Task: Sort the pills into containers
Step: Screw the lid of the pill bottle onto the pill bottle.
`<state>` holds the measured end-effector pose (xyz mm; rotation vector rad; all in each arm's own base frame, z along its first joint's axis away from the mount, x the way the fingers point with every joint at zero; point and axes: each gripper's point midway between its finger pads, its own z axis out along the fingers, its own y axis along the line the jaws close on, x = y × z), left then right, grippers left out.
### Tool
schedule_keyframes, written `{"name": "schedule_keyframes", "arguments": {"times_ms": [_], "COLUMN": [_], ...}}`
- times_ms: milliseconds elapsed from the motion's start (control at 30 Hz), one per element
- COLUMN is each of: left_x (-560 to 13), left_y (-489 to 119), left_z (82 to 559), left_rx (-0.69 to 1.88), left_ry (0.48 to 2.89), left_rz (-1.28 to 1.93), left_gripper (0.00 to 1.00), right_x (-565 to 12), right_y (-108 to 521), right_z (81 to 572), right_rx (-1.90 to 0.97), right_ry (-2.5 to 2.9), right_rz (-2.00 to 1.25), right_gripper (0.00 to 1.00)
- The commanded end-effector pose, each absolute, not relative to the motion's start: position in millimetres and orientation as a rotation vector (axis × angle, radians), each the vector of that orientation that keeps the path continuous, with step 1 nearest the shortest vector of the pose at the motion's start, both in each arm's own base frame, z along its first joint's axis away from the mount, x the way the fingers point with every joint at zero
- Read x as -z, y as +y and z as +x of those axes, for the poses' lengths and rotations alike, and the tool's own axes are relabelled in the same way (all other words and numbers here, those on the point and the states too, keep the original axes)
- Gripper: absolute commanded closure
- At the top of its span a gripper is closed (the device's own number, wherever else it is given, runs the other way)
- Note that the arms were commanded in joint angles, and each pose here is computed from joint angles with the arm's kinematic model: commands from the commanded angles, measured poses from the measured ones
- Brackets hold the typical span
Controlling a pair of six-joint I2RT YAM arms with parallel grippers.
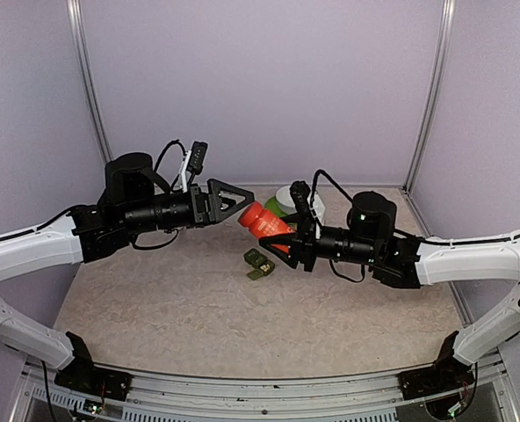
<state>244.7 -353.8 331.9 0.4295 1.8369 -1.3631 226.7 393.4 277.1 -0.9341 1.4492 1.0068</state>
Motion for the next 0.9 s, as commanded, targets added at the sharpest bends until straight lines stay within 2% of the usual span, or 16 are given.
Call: {"name": "schedule_keyframes", "arguments": {"times_ms": [0, 167, 533, 800, 867], "left_x": [-335, -322, -307, -309, -309], "left_y": [-361, -376, -379, -382, -384], "left_z": [253, 249, 252, 253, 253], "left_rx": [1.297, 1.345, 1.317, 1.345, 1.359], "left_ry": [1.91, 1.973, 2.029, 2.013, 2.01], "left_rz": [0.474, 0.532, 0.538, 0.555, 0.56], "left_gripper": [0.06, 0.17, 0.22, 0.36, 0.42], "right_x": [-288, -290, -295, -296, -297], "right_y": [390, 385, 380, 380, 379], "right_z": [232, 234, 232, 229, 228], "right_rx": [-0.823, -0.739, -0.698, -0.698, -0.702], "right_ry": [1.379, 1.369, 1.33, 1.315, 1.308], "right_rz": [-0.998, -1.018, -1.029, -1.039, -1.039], "right_gripper": [0.8, 0.8, 0.8, 0.8, 0.8]}}
